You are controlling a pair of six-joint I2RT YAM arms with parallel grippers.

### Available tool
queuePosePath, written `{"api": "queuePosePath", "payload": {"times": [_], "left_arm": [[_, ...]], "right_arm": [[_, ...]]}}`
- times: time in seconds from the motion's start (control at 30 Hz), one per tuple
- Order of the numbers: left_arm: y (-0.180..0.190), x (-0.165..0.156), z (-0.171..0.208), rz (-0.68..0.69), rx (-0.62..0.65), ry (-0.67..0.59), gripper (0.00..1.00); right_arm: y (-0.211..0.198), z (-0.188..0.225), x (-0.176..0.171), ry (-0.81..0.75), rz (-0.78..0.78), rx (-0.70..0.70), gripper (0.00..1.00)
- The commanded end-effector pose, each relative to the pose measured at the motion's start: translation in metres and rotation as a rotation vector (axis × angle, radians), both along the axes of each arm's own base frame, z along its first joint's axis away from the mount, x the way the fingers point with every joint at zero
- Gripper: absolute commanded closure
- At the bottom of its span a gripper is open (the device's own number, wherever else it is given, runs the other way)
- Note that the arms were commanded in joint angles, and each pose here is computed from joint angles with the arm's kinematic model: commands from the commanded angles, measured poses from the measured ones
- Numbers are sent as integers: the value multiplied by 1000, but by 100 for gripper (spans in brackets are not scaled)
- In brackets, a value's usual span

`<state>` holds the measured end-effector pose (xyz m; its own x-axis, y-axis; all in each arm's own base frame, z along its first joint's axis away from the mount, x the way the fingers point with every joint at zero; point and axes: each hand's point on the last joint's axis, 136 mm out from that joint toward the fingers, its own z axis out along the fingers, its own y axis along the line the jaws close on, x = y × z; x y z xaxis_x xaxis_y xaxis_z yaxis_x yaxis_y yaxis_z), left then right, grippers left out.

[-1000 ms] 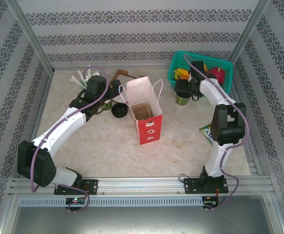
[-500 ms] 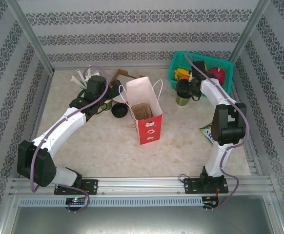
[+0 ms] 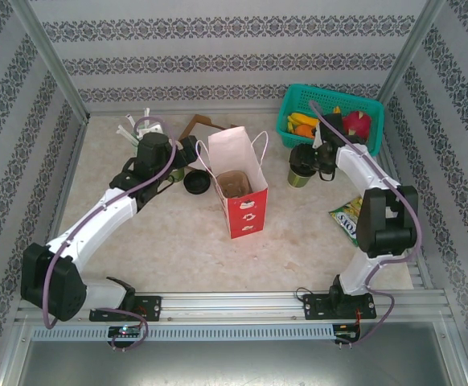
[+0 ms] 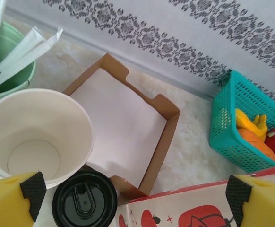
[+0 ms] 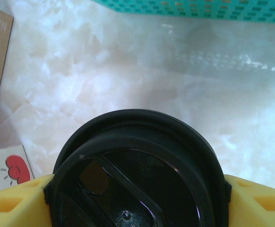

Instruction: Pack the takeout coffee

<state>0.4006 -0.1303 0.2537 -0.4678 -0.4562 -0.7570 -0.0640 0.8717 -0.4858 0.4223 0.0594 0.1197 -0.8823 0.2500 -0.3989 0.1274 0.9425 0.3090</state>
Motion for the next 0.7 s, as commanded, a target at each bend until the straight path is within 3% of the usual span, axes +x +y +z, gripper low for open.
{"api": "queuePosePath", "payload": {"times": [0.0, 0.67], "left_arm": [[4, -1, 30, -9, 26, -135, 1], [8, -7, 31, -12, 72, -98, 1]], "right_arm": [[7, -15, -34, 93, 4, 20, 25], [46, -20, -121, 179, 72, -19, 25]]}}
